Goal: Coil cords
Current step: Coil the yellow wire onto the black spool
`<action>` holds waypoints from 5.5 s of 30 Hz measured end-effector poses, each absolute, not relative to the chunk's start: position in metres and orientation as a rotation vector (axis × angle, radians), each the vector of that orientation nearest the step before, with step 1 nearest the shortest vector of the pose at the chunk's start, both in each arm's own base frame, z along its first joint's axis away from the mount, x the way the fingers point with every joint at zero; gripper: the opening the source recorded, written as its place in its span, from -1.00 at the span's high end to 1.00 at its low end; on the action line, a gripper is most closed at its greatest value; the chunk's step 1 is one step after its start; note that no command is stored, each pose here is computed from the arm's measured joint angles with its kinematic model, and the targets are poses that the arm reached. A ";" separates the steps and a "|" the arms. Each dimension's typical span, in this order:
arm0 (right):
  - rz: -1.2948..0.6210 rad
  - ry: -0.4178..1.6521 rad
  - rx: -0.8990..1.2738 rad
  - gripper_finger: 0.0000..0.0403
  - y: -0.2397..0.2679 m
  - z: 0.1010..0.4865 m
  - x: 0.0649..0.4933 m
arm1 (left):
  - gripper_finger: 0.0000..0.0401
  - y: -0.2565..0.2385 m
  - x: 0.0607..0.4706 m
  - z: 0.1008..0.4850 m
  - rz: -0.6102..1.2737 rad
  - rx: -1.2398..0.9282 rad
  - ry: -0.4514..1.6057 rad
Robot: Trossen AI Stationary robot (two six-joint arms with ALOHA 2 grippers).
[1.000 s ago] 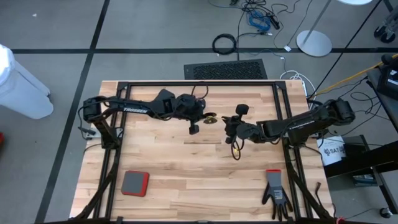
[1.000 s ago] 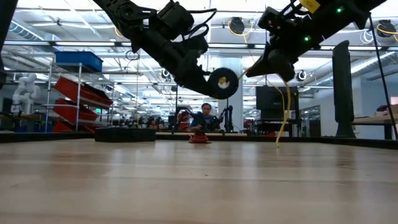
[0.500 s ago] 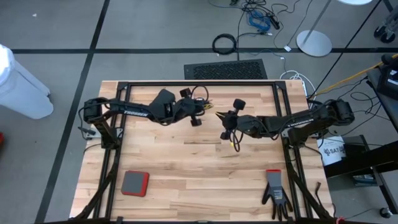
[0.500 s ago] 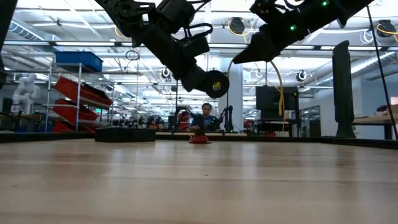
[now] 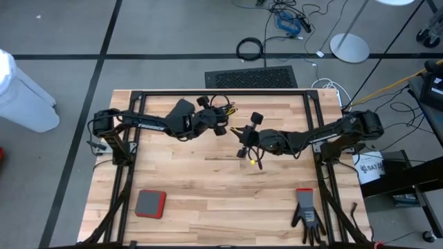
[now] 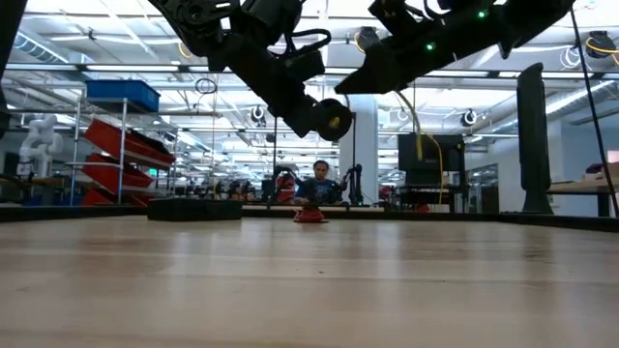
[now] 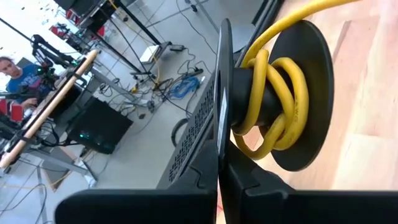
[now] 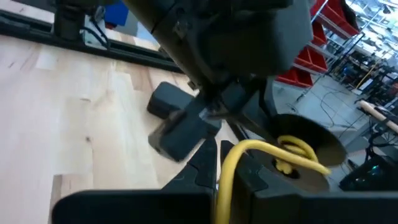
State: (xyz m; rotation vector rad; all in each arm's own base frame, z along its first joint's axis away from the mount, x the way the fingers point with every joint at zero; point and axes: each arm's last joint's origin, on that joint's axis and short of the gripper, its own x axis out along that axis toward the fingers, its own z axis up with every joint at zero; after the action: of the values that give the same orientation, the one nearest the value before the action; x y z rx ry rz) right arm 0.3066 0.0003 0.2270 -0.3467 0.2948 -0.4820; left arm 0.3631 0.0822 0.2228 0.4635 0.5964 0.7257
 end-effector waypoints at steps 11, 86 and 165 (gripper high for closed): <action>-0.482 0.331 -0.368 0.96 0.001 0.240 0.330 | 1.00 0.083 0.365 0.216 0.729 0.457 0.611; -0.368 0.374 -0.121 0.96 0.094 0.112 0.286 | 1.00 0.115 0.372 0.250 0.332 -0.151 0.036; -0.298 -0.285 0.191 0.55 0.000 0.237 0.308 | 1.00 0.070 0.381 0.245 0.404 0.224 0.149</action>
State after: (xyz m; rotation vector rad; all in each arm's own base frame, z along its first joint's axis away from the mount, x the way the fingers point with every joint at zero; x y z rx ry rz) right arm 0.3079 0.0004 0.2368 0.1907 -0.2855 -0.2977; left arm 0.3814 0.0697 0.2448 0.2244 0.1492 0.4040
